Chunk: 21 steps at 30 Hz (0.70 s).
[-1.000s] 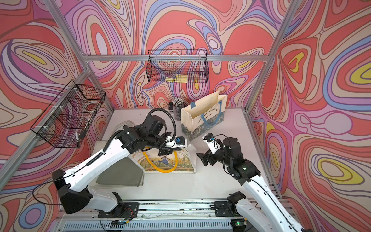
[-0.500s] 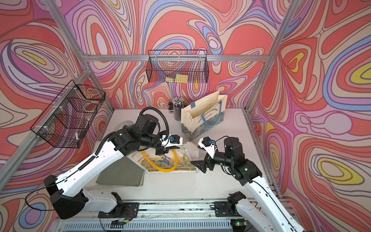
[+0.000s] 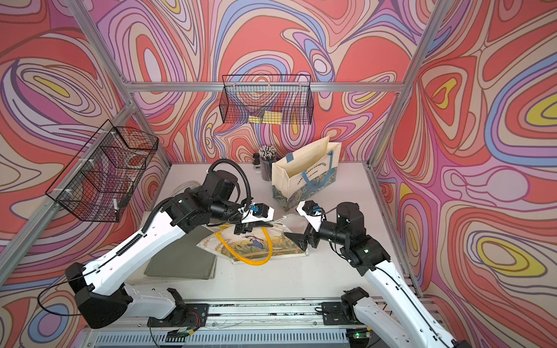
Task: Put away the canvas bag
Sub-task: Press the canvas bag.
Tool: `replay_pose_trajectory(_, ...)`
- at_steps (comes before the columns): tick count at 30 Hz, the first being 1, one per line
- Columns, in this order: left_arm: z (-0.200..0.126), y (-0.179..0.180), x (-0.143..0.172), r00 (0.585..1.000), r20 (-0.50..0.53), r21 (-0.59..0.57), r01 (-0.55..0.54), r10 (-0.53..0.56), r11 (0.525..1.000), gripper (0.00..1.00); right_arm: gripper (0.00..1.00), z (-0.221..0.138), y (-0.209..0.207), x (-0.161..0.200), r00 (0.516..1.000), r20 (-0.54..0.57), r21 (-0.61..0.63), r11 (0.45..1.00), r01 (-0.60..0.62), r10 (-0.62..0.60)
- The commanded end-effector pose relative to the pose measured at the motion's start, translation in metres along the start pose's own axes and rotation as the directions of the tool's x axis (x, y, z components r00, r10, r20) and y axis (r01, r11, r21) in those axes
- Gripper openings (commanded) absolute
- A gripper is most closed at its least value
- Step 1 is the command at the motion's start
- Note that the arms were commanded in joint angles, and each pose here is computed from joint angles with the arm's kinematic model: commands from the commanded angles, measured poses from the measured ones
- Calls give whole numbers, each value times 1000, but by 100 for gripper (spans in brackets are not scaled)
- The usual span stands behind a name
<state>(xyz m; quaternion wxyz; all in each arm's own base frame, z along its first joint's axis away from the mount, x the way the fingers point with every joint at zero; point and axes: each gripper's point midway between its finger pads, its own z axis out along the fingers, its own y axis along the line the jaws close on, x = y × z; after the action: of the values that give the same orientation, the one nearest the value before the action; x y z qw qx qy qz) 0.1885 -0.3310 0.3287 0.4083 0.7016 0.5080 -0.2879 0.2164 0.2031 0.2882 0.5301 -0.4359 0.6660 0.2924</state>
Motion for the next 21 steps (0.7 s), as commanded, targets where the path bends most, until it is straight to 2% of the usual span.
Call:
replay_pose_trajectory(1, -12, -15, -27, 994, 83, 61, -73, 68, 995, 0, 98, -1, 6, -5, 999, 31, -29, 999, 30, -29)
replay_pose_trajectory(7, -11, -15, -31, 993, 95, 75, -74, 66, 994, 0, 98, 0, 23, 0, 1000, -7, -144, 989, -18, 17)
replay_pose_trajectory(11, -12, -8, -29, 993, 77, 43, -88, 85, 995, 0, 91, 1, 35, 4, 998, -31, -228, 972, -55, 50)
replay_pose_trajectory(14, -13, -3, -28, 994, 62, 17, -92, 91, 996, 0, 75, 0, 40, 4, 998, -27, -257, 964, -70, 65)
replay_pose_trajectory(19, -15, 9, -29, 994, 63, -34, -86, 88, 996, 0, 46, -1, 37, 7, 997, -37, -224, 971, -78, 71)
replay_pose_trajectory(21, -14, 12, -30, 994, 69, -43, -82, 85, 996, 0, 27, 0, 34, 11, 996, -49, -208, 974, -85, 76)
